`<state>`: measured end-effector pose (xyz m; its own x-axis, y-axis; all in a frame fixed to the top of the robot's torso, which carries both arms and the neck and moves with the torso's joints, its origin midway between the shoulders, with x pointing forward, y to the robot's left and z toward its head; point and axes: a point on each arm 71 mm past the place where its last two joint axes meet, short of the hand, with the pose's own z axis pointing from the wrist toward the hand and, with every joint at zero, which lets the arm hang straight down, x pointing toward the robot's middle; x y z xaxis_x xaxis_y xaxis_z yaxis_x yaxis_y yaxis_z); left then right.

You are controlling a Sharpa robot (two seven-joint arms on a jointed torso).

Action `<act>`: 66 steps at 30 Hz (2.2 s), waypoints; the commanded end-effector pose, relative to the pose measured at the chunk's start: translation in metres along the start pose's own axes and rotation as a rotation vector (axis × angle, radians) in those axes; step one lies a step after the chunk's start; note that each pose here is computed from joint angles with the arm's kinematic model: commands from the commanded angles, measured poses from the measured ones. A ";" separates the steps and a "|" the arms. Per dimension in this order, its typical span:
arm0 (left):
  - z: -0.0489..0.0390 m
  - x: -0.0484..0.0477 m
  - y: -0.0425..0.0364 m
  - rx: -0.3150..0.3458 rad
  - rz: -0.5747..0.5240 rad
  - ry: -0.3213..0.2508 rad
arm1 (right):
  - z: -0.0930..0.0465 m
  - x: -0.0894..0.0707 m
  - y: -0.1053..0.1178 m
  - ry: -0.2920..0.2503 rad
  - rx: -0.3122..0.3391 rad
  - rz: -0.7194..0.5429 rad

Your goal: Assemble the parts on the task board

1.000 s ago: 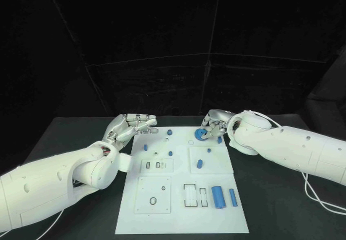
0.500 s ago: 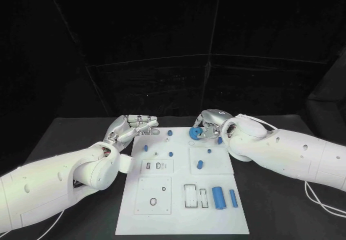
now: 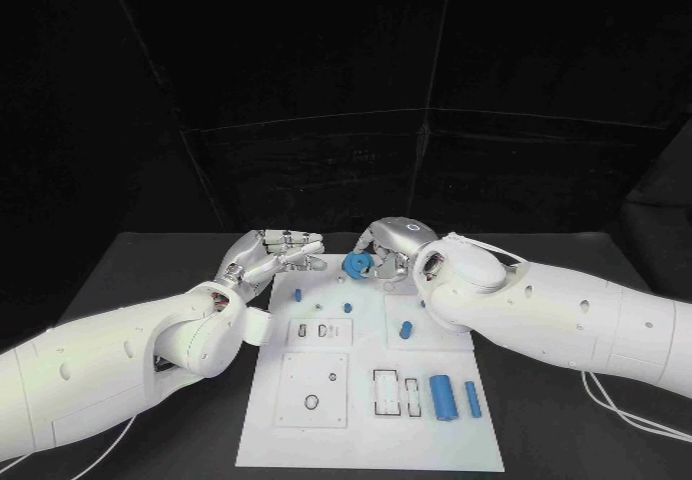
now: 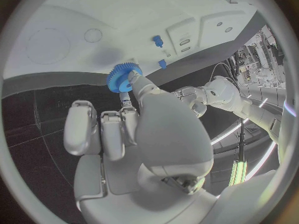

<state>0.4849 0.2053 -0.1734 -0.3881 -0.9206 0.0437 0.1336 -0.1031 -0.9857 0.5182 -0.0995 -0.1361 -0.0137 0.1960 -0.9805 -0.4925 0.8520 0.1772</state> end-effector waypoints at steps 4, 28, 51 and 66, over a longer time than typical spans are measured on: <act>0.0006 0.0011 -0.0013 0.008 -0.006 0.020 | 0.012 0.006 0.010 0.008 -0.009 -0.016; 0.0007 -0.0023 -0.0016 0.010 0.001 0.009 | 0.026 0.030 0.026 0.104 -0.013 -0.025; 0.0009 -0.0030 -0.0014 0.009 0.003 0.007 | 0.029 0.034 0.022 0.137 0.013 -0.026; 0.0008 -0.0038 -0.0013 0.008 0.005 0.003 | 0.027 0.037 0.014 0.190 0.047 -0.002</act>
<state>0.4869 0.2092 -0.1738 -0.3834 -0.9227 0.0409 0.1340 -0.0994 -0.9860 0.5338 -0.0671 -0.1667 -0.1525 0.1053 -0.9827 -0.4634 0.8706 0.1652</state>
